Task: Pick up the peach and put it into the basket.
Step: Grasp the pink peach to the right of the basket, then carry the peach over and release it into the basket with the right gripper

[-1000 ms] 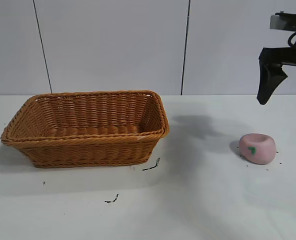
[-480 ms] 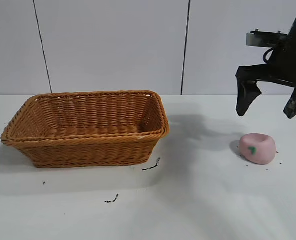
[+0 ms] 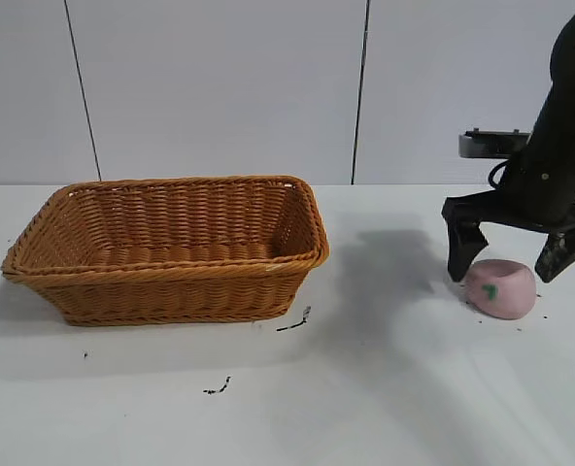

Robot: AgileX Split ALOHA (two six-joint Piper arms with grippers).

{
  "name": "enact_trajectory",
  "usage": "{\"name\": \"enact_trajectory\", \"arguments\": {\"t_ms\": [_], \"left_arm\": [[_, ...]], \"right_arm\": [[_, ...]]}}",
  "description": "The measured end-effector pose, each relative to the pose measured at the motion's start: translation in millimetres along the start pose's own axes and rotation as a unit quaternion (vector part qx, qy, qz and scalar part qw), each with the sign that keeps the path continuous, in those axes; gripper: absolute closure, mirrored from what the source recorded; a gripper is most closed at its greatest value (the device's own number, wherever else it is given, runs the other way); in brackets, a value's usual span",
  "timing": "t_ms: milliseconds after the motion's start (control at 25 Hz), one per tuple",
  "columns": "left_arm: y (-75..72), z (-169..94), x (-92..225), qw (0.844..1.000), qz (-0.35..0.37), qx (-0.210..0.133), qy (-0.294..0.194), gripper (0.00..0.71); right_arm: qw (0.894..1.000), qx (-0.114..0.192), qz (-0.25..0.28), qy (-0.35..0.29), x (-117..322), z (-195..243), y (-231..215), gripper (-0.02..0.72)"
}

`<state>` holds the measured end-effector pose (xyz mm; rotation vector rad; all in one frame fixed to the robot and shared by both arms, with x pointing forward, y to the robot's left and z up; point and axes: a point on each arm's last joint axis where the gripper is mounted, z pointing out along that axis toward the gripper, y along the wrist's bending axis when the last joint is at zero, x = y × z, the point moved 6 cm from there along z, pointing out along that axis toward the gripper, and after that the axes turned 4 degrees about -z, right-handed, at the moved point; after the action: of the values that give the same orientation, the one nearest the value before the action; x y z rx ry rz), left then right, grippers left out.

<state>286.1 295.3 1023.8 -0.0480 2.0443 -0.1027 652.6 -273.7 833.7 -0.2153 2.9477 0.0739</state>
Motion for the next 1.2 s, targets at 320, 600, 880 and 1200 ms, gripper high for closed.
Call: {"name": "enact_trajectory", "arguments": {"t_ms": [320,600,880,1200], "left_arm": [[0.0,0,0,1.000,0.000,0.000,0.000,0.017],[0.0,0,0,1.000,0.000,0.000,0.000,0.017],[0.0,0,0,1.000,0.000,0.000,0.000,0.017],[0.0,0,0,1.000,0.000,0.000,0.000,0.017]], "right_arm": [[1.000,-0.002,0.000,0.011,3,3,0,0.080],[1.000,-0.003,0.000,0.014,4,3,1,0.661],[1.000,0.000,-0.006,-0.002,0,-23,1,0.713],[0.997,0.007,-0.014,-0.076,-13,-113,5,0.713]]}}
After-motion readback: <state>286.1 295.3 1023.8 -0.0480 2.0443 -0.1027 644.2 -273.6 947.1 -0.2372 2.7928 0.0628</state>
